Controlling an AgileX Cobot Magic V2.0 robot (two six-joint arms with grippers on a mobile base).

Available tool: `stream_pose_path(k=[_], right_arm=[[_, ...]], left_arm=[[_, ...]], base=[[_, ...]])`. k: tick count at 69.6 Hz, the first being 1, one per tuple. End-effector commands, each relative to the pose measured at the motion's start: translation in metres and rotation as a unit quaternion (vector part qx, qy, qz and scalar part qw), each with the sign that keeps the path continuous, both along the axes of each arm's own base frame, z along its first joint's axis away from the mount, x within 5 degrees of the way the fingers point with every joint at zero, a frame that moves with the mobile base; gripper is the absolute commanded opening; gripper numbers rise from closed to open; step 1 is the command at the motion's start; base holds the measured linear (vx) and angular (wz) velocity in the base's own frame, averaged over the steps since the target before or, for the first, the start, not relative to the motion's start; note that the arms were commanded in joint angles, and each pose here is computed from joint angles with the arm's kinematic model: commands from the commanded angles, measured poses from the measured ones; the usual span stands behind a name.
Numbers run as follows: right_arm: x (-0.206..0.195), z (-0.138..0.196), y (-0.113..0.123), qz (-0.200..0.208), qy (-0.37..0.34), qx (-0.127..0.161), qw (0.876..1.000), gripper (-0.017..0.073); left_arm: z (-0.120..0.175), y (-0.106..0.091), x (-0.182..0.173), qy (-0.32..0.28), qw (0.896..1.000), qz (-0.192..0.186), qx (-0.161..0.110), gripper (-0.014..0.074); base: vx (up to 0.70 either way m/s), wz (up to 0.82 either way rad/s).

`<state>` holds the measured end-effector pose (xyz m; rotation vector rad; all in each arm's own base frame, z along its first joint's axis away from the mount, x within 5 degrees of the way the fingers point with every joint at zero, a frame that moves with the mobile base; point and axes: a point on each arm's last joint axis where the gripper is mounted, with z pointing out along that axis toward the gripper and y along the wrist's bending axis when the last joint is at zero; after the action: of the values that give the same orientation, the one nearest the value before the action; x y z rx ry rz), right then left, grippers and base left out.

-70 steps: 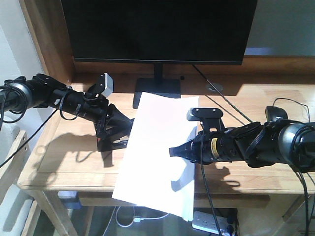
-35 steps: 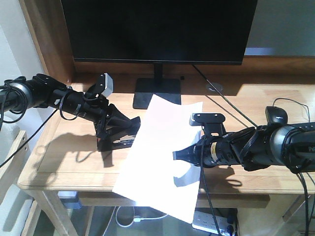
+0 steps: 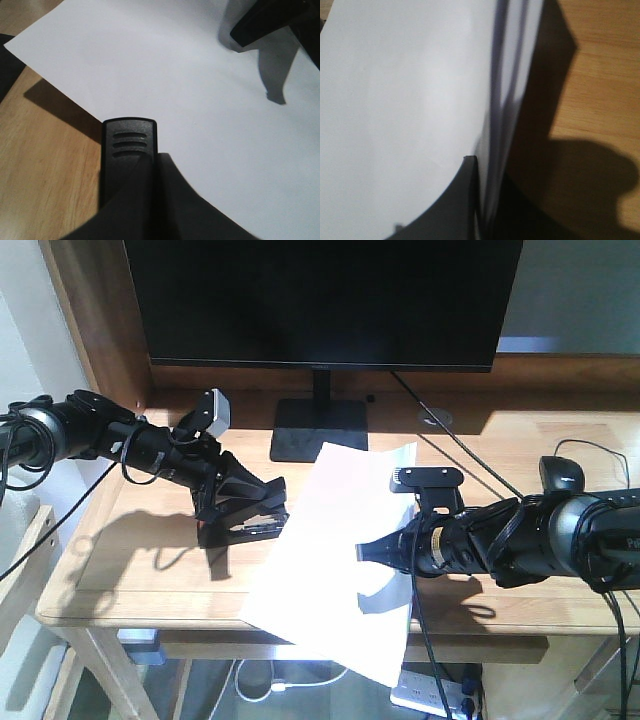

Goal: Grab stapler and paper to desk for stapling
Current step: 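Lower the paper flat onto the desk beside the stapler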

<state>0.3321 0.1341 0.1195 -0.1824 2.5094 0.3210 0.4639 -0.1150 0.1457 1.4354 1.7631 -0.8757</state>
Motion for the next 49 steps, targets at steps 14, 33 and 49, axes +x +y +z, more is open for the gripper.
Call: stream_pose_path(k=[14, 33, 49], right_arm=[[0.0071, 0.0231, -0.0002, 0.027, -0.051, -0.022, 0.998, -0.0003], [0.0071, 0.0231, -0.0002, 0.036, -0.054, -0.029, 0.997, -0.0003], [0.0080, 0.0237, 0.0012, 0.055, -0.059, -0.036, 0.996, -0.0003]], left_arm=[[0.0426, -0.0048, -0.0008, -0.032, 0.999, 0.000, -0.038, -0.0006], [0.0426, -0.0048, -0.0008, -0.032, 0.999, 0.000, -0.038, -0.0006], [0.0426, -0.0048, -0.0008, -0.032, 0.999, 0.000, -0.038, -0.0006]], base=[[0.00, 0.00], [0.00, 0.00], [0.00, 0.00]])
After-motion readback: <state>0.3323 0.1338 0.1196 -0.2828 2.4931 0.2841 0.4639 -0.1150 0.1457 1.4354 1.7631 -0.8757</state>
